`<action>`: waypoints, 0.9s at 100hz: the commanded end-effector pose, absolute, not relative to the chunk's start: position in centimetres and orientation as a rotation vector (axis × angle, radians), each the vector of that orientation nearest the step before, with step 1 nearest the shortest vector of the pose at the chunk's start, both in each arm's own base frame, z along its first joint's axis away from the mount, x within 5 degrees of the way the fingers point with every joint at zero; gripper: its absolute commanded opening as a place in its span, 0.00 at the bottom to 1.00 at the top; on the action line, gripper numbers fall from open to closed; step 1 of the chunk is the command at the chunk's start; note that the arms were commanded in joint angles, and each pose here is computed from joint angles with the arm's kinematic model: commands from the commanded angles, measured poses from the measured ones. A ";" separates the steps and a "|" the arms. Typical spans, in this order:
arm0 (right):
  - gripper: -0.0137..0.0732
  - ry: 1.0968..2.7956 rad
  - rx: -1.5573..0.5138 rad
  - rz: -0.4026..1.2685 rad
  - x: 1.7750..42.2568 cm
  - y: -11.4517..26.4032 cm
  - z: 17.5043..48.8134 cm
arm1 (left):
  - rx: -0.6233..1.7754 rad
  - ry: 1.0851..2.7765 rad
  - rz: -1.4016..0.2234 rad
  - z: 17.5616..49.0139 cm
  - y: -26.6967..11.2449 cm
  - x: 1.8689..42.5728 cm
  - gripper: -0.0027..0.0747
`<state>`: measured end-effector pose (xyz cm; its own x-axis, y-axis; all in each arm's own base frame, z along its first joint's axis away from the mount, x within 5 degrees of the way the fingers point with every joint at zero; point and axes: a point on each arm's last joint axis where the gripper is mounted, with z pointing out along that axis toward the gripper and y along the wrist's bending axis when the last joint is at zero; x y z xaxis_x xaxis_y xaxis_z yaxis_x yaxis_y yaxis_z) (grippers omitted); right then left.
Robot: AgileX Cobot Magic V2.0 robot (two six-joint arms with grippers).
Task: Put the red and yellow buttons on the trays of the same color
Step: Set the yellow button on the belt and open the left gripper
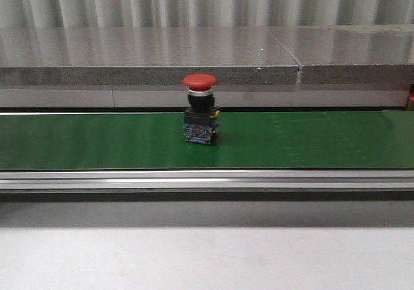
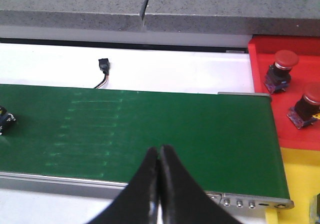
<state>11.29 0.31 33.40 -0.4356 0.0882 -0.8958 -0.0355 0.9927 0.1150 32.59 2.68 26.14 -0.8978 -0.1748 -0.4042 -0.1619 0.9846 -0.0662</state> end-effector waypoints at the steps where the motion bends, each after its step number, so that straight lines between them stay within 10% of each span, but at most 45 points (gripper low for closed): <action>1: 0.02 1.933 0.039 0.122 11.4 0.2 34.7 | -0.207 2.601 -0.056 29.0 2.1 32.3 0.82; 90: 0.02 1.933 0.039 0.122 11.4 0.2 34.7 | 0.032 2.183 -0.129 38.5 -1.9 21.2 0.82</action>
<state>11.29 0.31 33.40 -0.4356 0.0882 -0.8958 -0.0355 0.9927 0.1150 22.95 -1.73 36.69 -0.6907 -0.0120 -0.7231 0.0523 0.9964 -0.0666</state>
